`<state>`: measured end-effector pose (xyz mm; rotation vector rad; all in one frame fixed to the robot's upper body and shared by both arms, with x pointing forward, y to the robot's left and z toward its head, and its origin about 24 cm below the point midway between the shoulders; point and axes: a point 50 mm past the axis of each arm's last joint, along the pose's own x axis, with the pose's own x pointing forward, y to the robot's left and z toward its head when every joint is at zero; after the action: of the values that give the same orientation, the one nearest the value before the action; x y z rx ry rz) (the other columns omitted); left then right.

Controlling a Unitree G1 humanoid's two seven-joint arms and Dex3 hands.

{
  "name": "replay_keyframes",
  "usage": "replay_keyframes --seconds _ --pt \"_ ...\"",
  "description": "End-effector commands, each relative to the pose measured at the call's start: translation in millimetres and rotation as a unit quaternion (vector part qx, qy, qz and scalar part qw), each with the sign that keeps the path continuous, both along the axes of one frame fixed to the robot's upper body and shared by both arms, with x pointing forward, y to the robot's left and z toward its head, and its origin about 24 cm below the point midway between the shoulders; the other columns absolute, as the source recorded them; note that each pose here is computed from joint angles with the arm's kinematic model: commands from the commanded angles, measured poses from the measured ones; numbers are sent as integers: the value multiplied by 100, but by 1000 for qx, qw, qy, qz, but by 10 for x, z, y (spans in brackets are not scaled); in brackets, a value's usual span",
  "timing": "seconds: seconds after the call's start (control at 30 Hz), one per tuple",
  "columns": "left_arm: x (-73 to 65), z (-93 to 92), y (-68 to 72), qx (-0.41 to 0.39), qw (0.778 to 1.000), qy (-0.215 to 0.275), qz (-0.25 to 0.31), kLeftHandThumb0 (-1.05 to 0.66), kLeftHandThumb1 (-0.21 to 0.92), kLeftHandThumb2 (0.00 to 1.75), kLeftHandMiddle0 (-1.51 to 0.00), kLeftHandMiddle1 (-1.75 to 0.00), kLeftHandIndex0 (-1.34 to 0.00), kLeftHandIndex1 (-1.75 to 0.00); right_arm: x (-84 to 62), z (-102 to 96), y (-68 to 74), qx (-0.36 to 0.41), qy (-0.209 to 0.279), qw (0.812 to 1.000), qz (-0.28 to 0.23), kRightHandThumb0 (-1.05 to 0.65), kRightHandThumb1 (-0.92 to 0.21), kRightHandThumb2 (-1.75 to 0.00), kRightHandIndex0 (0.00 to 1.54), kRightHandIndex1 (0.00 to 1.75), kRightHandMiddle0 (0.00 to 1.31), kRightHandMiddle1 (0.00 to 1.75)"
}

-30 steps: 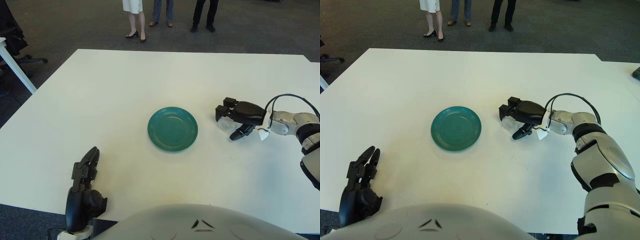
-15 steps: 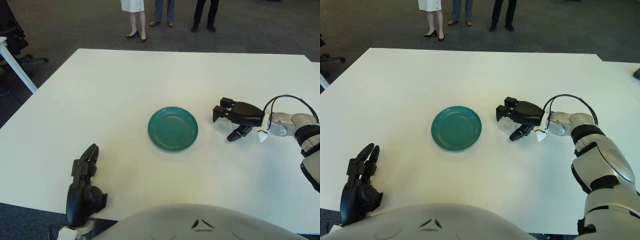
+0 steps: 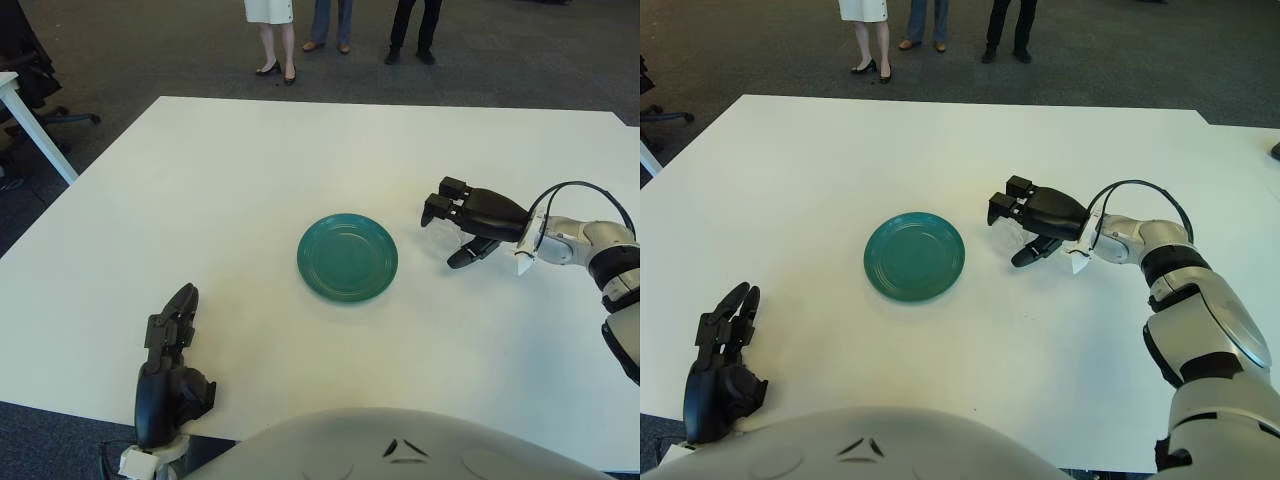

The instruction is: Put the bottle into the plate.

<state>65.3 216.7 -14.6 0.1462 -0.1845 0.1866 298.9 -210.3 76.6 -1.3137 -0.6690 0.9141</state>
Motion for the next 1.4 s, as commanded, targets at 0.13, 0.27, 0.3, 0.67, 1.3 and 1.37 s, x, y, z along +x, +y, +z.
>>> replay_keyframes --seconds 0.13,0.27,0.3,0.67,1.3,1.37 --pt "0 -123 -32 -13 999 41 1 -105 92 97 -30 0 0 -74 64 262 67 17 -54 998 26 -48 -85 -58 116 175 94 175" --pt "10 -127 -35 -13 999 41 1 -105 92 97 -30 0 0 -74 59 313 131 27 -70 996 41 -48 -85 -61 116 175 94 175" --pt "12 -128 -36 -13 999 41 0 -105 92 97 -30 0 0 -74 58 327 154 30 -75 996 45 -48 -84 -61 116 175 93 175" --pt "57 -144 -62 -14 999 41 0 -105 92 97 -30 0 0 -74 99 445 489 46 -108 989 88 -47 -84 -63 118 175 92 175" --pt "128 -160 -169 -15 999 40 -2 -105 92 97 -30 0 0 -74 86 369 1140 43 -100 977 184 -47 -82 -69 127 175 99 175" --pt "134 -162 -184 -16 999 40 -2 -105 92 97 -30 0 0 -74 82 367 1157 44 -99 976 188 -47 -81 -69 127 175 100 175"
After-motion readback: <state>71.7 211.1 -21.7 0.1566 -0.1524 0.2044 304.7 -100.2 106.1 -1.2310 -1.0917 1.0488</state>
